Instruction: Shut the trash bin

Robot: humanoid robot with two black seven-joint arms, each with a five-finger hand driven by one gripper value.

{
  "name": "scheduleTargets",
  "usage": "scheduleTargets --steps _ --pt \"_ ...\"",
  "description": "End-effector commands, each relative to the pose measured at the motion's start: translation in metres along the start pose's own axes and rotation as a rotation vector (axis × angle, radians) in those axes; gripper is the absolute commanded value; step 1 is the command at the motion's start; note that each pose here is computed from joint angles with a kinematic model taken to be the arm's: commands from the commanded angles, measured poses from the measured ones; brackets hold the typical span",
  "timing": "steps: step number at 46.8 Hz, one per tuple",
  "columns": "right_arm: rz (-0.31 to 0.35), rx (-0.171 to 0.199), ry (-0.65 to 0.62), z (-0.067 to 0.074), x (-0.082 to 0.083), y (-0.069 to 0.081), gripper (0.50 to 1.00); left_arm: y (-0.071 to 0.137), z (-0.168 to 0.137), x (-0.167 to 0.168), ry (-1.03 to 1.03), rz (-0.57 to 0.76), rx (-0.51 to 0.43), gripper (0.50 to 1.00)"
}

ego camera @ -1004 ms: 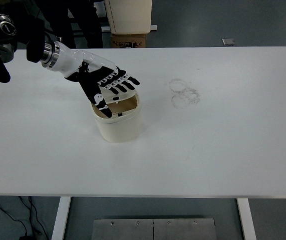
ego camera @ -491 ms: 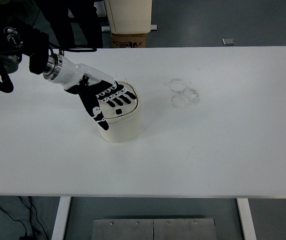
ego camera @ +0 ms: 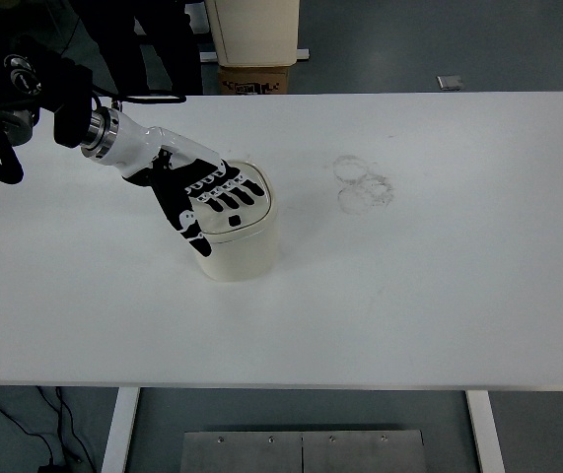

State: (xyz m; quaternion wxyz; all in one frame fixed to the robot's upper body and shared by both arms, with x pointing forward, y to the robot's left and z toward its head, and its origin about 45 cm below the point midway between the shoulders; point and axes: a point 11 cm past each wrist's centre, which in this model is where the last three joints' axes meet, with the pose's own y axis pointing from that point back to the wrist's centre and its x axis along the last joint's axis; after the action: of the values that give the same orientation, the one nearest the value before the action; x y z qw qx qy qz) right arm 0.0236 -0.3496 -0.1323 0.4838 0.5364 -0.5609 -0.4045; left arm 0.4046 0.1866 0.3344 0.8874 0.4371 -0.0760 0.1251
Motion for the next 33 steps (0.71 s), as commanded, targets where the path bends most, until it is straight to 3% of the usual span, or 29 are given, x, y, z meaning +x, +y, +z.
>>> scheduleTargets --steps 1,33 --pt "0.000 0.000 0.000 0.0000 0.0000 0.0000 0.991 -0.0009 0.0008 -0.0005 -0.002 -0.002 0.000 1.000" --pt "0.000 0.000 0.000 0.0000 0.0000 0.0000 0.991 0.0025 -0.0029 0.0040 0.008 0.015 0.000 1.000"
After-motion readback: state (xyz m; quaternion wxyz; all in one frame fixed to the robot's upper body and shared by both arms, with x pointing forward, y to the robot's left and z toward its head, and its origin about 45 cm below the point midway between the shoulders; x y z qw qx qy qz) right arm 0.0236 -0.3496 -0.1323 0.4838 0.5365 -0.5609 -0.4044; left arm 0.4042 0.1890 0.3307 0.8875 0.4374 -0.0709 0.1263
